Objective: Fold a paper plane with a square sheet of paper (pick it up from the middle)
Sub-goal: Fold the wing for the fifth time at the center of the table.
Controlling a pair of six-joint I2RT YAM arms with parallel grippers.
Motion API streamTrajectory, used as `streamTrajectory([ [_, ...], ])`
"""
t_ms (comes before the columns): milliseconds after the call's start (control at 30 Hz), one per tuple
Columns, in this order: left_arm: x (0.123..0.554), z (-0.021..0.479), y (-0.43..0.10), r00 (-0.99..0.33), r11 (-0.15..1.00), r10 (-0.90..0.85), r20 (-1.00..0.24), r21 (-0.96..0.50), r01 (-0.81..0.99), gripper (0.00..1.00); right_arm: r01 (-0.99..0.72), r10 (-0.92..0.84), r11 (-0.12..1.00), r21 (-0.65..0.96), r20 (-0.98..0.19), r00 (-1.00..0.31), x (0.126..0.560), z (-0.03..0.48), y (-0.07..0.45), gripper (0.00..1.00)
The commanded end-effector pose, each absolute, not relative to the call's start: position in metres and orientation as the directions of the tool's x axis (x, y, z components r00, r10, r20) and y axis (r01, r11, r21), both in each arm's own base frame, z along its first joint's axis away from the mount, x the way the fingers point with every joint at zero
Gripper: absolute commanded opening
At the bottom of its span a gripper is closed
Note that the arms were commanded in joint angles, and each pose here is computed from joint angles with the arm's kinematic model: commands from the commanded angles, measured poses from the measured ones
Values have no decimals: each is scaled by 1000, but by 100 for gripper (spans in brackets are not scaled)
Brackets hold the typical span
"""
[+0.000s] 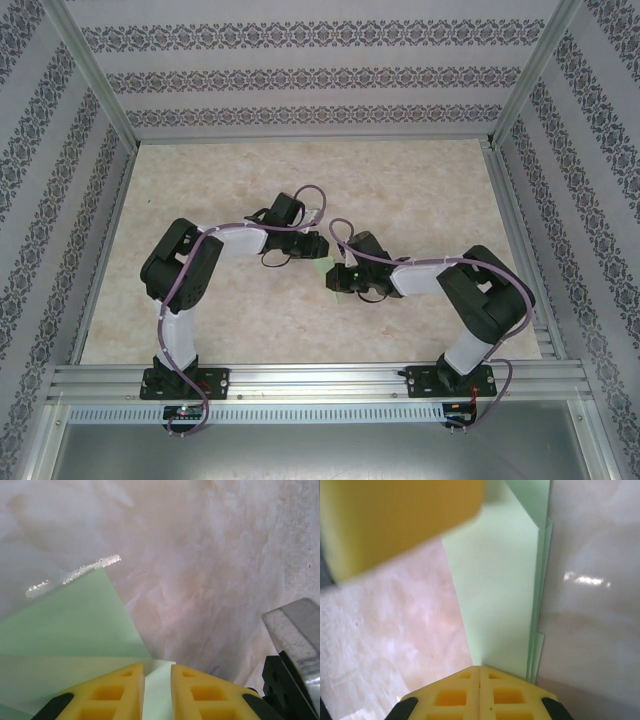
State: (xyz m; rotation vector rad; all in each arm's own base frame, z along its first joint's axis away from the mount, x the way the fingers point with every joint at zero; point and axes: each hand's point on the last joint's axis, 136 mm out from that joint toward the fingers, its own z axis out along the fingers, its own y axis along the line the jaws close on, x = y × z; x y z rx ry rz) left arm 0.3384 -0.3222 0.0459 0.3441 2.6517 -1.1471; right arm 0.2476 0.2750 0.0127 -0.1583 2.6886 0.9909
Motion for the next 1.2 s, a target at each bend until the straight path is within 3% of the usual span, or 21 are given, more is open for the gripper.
streamTrajectory([
  [0,336,60,-318,-922,644,152,-355,-673,365,22,-152,-94,833,532,-135,-986,200,-24,243,6],
  [267,321,48,-315,-933,620,153,-325,-703,347,22,-156,-102,833,531,-130,-986,199,-21,242,6],
  [500,324,35,-305,-947,685,117,-298,-667,295,22,-149,-102,844,515,-119,-988,199,-25,240,6],
  [1167,354,9,-233,-952,931,-85,-295,-363,29,16,-126,-96,880,457,-89,-991,195,-40,227,6],
])
